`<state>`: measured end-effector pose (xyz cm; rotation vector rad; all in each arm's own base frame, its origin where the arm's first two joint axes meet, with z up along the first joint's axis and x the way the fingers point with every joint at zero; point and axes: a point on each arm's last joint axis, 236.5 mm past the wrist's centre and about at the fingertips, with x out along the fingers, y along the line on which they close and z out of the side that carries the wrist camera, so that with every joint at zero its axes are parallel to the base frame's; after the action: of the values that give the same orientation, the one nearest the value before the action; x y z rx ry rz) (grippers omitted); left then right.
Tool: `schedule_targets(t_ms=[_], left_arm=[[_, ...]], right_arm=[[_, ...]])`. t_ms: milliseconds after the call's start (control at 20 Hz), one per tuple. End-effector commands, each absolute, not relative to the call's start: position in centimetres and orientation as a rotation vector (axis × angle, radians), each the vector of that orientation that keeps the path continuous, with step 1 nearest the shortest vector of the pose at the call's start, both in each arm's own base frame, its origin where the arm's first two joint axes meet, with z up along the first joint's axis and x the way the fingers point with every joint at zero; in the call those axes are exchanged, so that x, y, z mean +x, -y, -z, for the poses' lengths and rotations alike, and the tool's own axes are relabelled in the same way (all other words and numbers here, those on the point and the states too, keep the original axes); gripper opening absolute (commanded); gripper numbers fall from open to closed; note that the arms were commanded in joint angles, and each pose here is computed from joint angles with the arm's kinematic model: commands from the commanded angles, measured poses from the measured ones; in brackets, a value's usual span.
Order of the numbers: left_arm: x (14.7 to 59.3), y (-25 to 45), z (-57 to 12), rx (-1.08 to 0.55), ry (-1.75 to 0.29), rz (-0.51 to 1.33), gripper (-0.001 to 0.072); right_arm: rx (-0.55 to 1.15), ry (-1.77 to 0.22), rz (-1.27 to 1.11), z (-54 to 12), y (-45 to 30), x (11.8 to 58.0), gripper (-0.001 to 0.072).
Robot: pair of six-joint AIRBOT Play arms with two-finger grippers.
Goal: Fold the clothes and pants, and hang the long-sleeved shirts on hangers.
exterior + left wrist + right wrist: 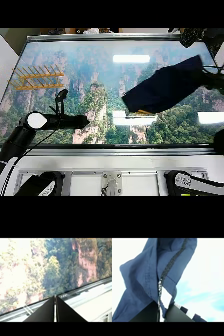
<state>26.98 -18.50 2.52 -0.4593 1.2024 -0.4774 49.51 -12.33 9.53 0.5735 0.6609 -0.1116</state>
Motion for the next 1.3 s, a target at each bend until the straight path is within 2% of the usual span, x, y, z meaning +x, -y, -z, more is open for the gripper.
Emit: schedule_targets(t_ms=[0, 250, 650, 950, 1250], left_arm=[[27.0, 18.5, -2.5, -0.475, -1.205, 0.466, 0.0023], [27.0, 18.5, -2.5, -0.475, -1.207, 0.466, 0.0023], [27.0, 18.5, -2.5, -0.473, -1.206, 0.466, 0.0023], [27.0, 18.3, -2.4, -0.465, -1.206, 0.463, 0.0023], [26.9, 18.4, -2.4, -0.465, -1.209, 0.464, 0.0023]], right_arm=[[0.544, -0.59, 0.351, -10.8, 21.4, 47.4, 0.0002], [0.485, -0.65, 0.631, -10.1, 26.0, 41.5, 0.0001], [0.608, -1.112, 0.648, -1.8, 17.8, 29.1, 0.0002], [0.716, -1.363, 0.266, -0.1, 6.1, 24.4, 0.0003], [0.59, -1.548, 0.099, 1.9, -0.5, 21.1, 0.0005]])
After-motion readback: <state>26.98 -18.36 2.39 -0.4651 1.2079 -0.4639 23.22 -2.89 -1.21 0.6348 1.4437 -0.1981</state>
